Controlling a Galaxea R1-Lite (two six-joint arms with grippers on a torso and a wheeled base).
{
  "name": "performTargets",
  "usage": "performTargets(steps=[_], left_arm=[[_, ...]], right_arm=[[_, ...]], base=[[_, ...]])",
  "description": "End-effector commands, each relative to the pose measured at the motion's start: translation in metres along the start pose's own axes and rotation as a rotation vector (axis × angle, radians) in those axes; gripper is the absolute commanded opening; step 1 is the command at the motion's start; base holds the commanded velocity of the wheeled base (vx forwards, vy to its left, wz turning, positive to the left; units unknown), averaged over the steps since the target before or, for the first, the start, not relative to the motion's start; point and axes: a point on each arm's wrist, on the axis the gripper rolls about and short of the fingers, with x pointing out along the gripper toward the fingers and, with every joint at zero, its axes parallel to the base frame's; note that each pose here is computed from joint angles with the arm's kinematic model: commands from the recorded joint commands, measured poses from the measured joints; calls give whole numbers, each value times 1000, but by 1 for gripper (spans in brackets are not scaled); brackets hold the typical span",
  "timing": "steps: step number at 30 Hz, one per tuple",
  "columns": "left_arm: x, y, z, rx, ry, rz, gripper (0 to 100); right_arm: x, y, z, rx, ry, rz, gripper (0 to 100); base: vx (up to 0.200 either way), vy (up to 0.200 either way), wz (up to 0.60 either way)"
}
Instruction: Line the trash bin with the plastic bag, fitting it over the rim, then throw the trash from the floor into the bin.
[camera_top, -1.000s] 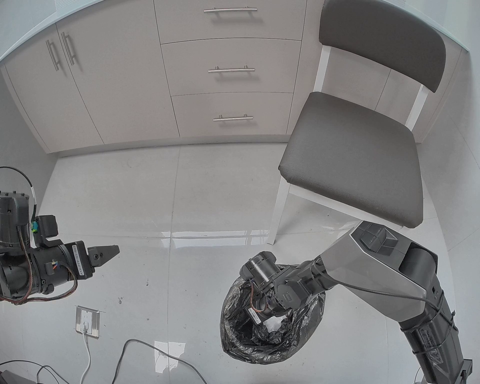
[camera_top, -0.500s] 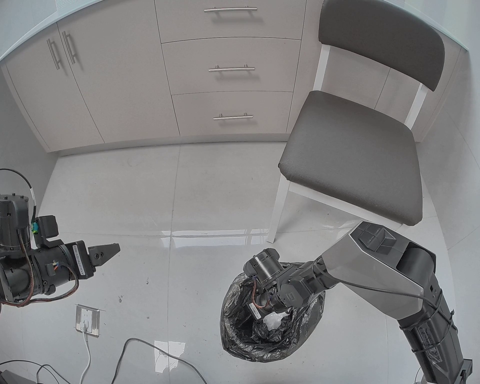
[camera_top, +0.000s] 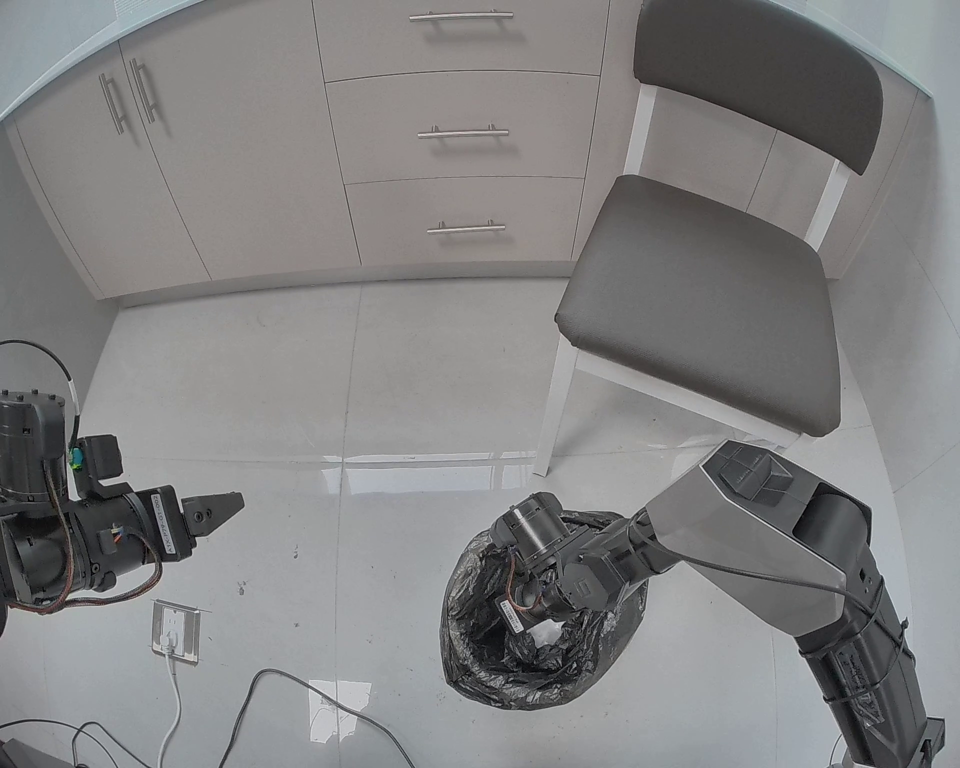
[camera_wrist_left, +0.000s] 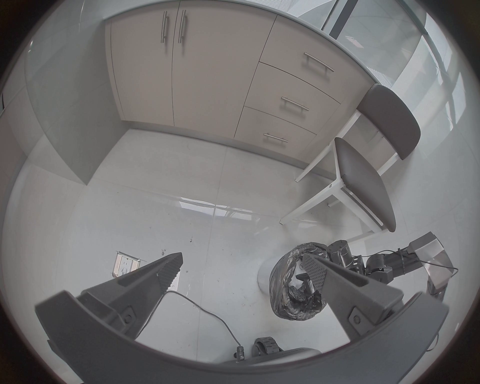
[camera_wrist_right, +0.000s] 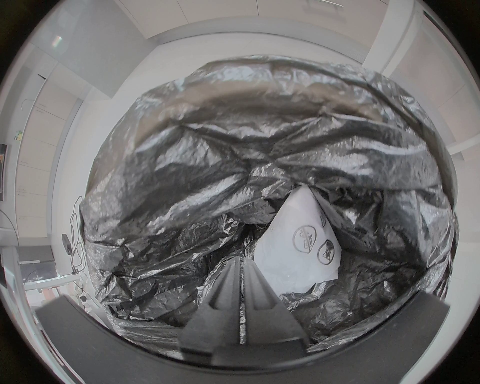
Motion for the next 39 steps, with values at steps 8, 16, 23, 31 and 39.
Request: performTargets(steps=[8,16,23,31,39], left_arm=[[3,0,0,-1,7,1,100],[11,0,-1,-4,-24,-8,100],[14,0,-1,-6,-16,-7,100],[15,0,0,-5,-15,-10,100],[18,1,-1,-6,-2,-4,100]], right_arm=[[7,-15,11,35,-32,-17,0],[15,-32,26,69,-52,-46,0],[20,-50,29,88,-54,-83,0],[19,-64,27,67,10,-89,0],[15,-58,22,8,119,-31,0]], base=[[0,0,0],[0,0,0],[0,0,0],[0,0,0],[0,0,0]])
